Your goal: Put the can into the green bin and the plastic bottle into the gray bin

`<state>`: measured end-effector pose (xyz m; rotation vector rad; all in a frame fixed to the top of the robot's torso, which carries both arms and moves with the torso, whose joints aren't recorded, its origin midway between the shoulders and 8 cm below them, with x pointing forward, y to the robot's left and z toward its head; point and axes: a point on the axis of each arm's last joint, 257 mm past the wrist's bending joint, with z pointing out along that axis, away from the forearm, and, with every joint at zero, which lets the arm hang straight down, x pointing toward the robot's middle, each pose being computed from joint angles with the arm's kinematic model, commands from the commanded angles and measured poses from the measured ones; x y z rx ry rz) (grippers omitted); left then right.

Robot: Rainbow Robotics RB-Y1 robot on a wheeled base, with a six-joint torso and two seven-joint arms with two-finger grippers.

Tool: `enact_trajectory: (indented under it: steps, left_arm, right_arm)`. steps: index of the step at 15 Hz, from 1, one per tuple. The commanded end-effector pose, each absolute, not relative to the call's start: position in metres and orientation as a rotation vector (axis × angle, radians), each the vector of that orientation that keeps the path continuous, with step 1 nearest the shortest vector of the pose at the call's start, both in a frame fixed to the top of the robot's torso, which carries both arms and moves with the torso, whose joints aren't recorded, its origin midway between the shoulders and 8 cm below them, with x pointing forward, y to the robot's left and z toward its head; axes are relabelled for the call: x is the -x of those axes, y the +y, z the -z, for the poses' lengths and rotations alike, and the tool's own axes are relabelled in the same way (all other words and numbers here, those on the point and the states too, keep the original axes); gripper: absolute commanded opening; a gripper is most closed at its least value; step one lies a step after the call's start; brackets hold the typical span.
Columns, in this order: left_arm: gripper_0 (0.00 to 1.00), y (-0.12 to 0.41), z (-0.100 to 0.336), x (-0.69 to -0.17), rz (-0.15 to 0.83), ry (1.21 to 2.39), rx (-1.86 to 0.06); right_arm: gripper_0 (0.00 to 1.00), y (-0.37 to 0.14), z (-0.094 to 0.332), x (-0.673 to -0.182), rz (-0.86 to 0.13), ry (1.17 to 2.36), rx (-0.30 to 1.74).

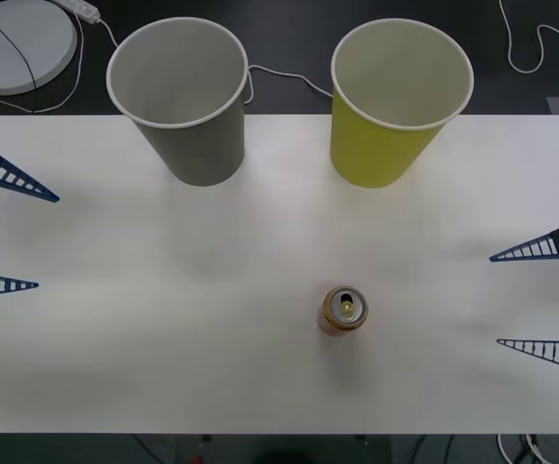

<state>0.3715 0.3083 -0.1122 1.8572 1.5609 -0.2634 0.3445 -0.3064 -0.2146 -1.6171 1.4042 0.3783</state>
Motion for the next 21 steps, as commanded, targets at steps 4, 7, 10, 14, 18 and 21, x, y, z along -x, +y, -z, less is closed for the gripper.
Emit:
enact_trajectory:
  steps: [4,7,10,14,18,21]
  left_arm:
    - [1.00,0.308,0.112,-0.371,0.263,1.561,-1.857]
    - [1.00,0.308,0.112,-0.371,0.263,1.561,-1.857]
    - [1.00,0.308,0.112,-0.371,0.263,1.561,-1.857]
    - [1.00,0.308,0.112,-0.371,0.263,1.561,-1.857]
    - [1.00,0.308,0.112,-0.371,0.263,1.561,-1.857]
    - [1.00,0.308,0.112,-0.371,0.263,1.561,-1.857]
  right_arm:
    - [1.00,-0.300,0.239,-0.360,-0.408,1.379,1.511]
    - [1.00,-0.293,0.250,-0.367,-0.430,1.373,1.451]
    - [1.00,-0.287,0.265,-0.370,-0.425,1.334,1.436]
    - [1.00,-0.283,0.285,-0.373,-0.461,1.303,1.418]
    - [1.00,-0.264,0.301,-0.377,-0.529,1.283,1.379]
    - [1.00,-0.243,0.305,-0.375,-0.572,1.266,1.355]
